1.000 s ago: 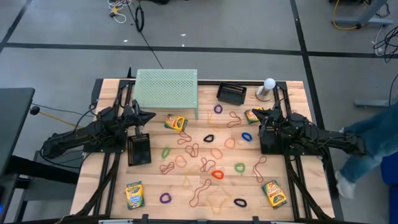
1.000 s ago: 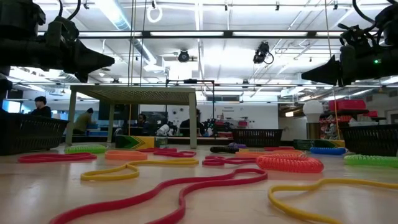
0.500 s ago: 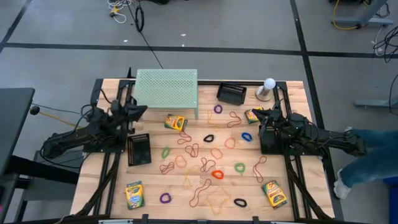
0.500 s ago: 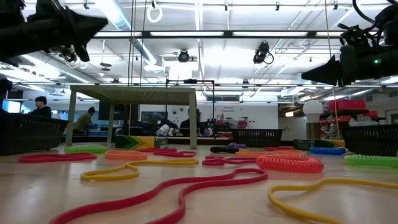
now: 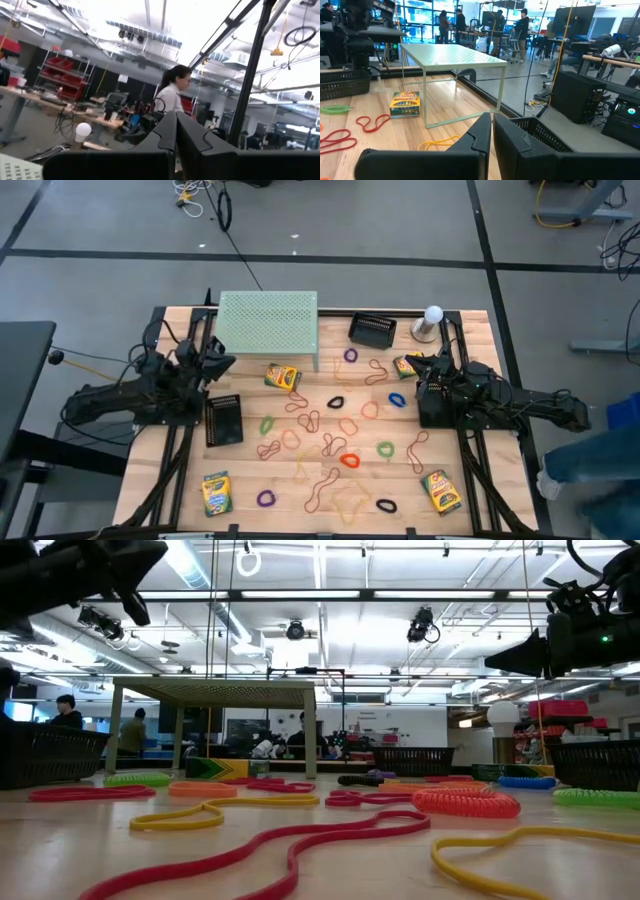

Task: Pick & Place Office Desk Supplies
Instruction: Put the left black bin on the shelf

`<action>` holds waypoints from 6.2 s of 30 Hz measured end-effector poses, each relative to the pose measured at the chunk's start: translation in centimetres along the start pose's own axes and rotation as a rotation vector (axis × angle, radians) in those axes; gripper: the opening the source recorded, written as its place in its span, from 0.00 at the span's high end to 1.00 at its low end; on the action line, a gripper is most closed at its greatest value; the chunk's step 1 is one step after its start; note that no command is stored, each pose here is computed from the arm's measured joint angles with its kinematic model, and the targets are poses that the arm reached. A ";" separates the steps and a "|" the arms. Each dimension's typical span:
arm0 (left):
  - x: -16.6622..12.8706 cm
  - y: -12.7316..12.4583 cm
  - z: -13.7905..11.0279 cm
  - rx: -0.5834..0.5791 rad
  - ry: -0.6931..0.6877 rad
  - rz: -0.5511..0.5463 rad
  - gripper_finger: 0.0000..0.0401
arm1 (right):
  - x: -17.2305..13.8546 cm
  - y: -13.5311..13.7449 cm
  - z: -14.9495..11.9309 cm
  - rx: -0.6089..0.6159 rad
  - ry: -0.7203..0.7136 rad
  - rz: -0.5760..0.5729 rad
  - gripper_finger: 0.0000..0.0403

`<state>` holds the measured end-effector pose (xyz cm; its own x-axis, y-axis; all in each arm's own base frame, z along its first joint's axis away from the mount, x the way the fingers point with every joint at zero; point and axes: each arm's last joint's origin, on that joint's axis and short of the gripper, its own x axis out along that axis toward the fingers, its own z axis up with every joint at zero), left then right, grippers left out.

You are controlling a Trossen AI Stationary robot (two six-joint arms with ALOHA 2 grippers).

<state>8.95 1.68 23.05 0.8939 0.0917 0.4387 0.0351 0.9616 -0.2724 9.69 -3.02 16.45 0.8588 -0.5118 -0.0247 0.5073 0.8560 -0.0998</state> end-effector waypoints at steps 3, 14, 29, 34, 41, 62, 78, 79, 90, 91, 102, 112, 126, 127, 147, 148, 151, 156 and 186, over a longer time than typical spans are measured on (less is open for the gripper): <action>1.0 -0.4 0.2 0.023 0.117 0.061 0.98 | 0.0 0.0 0.0 0.000 0.000 0.000 0.93; 5.3 -2.4 1.2 0.099 0.600 0.306 0.98 | 0.0 0.0 0.0 0.000 0.000 0.000 0.93; 5.0 -5.7 -2.0 -0.179 0.989 0.638 0.98 | 0.0 0.0 0.0 0.000 0.000 0.000 0.93; 3.6 -6.1 -3.5 -0.284 1.087 0.825 0.98 | 0.0 0.0 0.0 0.000 0.000 0.000 0.93; 3.5 -6.9 -6.0 -0.423 1.268 0.947 0.87 | 0.0 0.0 0.0 0.000 0.000 0.000 0.93; 3.7 -6.8 -11.0 -0.403 1.337 1.243 0.51 | 0.0 0.0 0.0 0.000 0.000 0.000 0.93; 5.3 -8.0 -10.3 -0.240 1.524 0.928 0.96 | 0.0 0.0 0.0 0.000 0.000 0.000 0.93; 5.9 -8.3 -10.0 -0.214 1.520 0.877 0.95 | 0.0 0.0 0.0 0.000 0.000 0.000 0.93; 12.0 -11.8 -5.0 0.056 1.394 0.436 0.95 | 0.0 0.0 0.0 0.000 0.000 0.000 0.93; 12.4 -11.9 -4.5 0.087 1.386 0.405 0.95 | 0.0 0.0 0.0 0.000 0.000 0.000 0.93; 16.4 -10.4 3.1 0.580 1.340 0.296 0.96 | 0.0 0.0 0.0 0.000 0.000 0.000 0.93; 16.7 -1.1 7.5 0.884 1.553 0.382 0.96 | 0.0 0.0 0.0 0.000 0.000 0.000 0.93; 13.9 10.8 12.0 0.792 1.634 0.442 0.96 | 0.0 0.0 0.0 0.000 0.000 0.000 0.93; 13.9 11.2 11.9 0.784 1.642 0.445 0.96 | 0.0 0.0 0.0 0.000 0.000 0.000 0.93; 12.0 13.7 9.3 0.741 1.714 0.437 0.94 | 0.0 0.0 0.0 0.000 0.000 0.000 0.93; 12.0 13.7 9.3 0.739 1.717 0.436 0.93 | 0.0 0.0 0.0 0.000 0.000 0.000 0.93; 11.9 13.7 9.3 0.734 1.724 0.439 0.91 | 0.0 0.0 0.0 0.000 0.000 0.000 0.93; 11.9 13.7 9.3 0.715 1.720 0.484 0.88 | 0.0 0.0 0.0 0.000 0.000 0.000 0.93; 12.6 13.0 9.5 0.784 1.701 0.595 0.77 | 0.0 0.0 0.0 0.000 0.000 0.000 0.93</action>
<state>16.37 17.78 33.17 0.1625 0.5495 -0.8195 -0.1263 0.8353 0.5351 9.69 -3.02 16.46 0.8587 -0.5119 -0.0245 0.5074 0.8560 -0.0996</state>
